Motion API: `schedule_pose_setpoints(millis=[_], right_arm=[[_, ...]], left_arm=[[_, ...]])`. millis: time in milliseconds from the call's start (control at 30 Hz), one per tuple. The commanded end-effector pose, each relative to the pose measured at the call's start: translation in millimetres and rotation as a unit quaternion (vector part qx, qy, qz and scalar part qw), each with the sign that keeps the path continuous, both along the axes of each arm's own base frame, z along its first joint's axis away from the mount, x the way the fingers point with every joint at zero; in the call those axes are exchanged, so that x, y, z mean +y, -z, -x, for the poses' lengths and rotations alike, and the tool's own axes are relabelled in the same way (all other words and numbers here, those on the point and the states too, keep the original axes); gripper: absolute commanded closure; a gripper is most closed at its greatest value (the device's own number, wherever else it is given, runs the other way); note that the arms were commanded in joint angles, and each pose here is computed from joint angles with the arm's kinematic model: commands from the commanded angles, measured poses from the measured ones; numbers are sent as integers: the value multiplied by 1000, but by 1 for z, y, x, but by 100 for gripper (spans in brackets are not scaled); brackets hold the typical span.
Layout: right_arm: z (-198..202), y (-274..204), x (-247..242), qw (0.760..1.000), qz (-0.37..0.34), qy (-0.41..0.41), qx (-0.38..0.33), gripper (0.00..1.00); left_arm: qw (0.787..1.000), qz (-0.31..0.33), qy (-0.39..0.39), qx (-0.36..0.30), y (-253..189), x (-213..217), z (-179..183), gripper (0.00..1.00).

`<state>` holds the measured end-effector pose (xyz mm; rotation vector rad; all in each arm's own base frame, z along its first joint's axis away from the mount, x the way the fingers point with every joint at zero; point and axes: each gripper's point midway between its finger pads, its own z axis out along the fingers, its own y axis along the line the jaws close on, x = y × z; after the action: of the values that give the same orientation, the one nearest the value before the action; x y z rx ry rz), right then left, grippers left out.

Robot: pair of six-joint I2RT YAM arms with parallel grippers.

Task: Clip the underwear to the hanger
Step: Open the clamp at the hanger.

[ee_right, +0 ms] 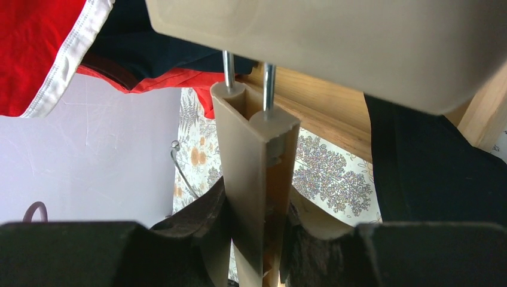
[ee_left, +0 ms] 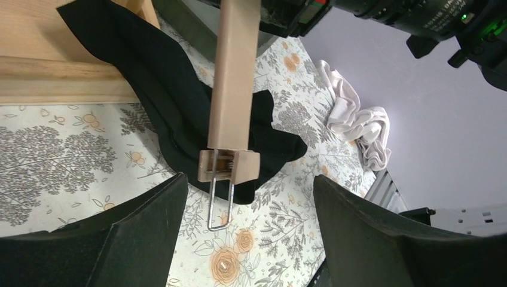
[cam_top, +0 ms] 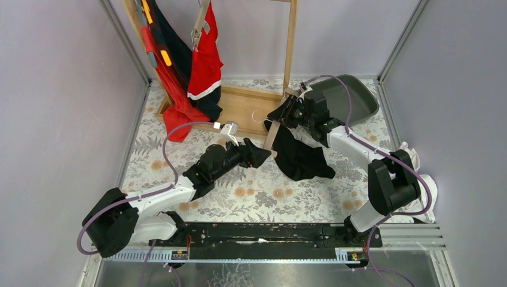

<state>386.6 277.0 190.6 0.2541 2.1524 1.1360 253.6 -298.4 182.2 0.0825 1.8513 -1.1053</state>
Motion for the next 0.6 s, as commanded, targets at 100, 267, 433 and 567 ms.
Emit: schedule_pose_setpoints(millis=[100,267,433,567], right_arm=[[-7,-42,7,997,-34,-10,-62,100],[-6,-46,10,997,-40,-17,-67,100],[-5,-46,9,997,-40,-18,-70,100],[-3,-47,9,995,-47,-27,-85,100]], left_arm=[[999,18,-26,-26,-11,14,-17,25],[999,36,-3,-20,-11,10,-17,25],[999,44,1,-17,-6,11,-18,25],[999,51,-8,-13,-5,22,-20,25]])
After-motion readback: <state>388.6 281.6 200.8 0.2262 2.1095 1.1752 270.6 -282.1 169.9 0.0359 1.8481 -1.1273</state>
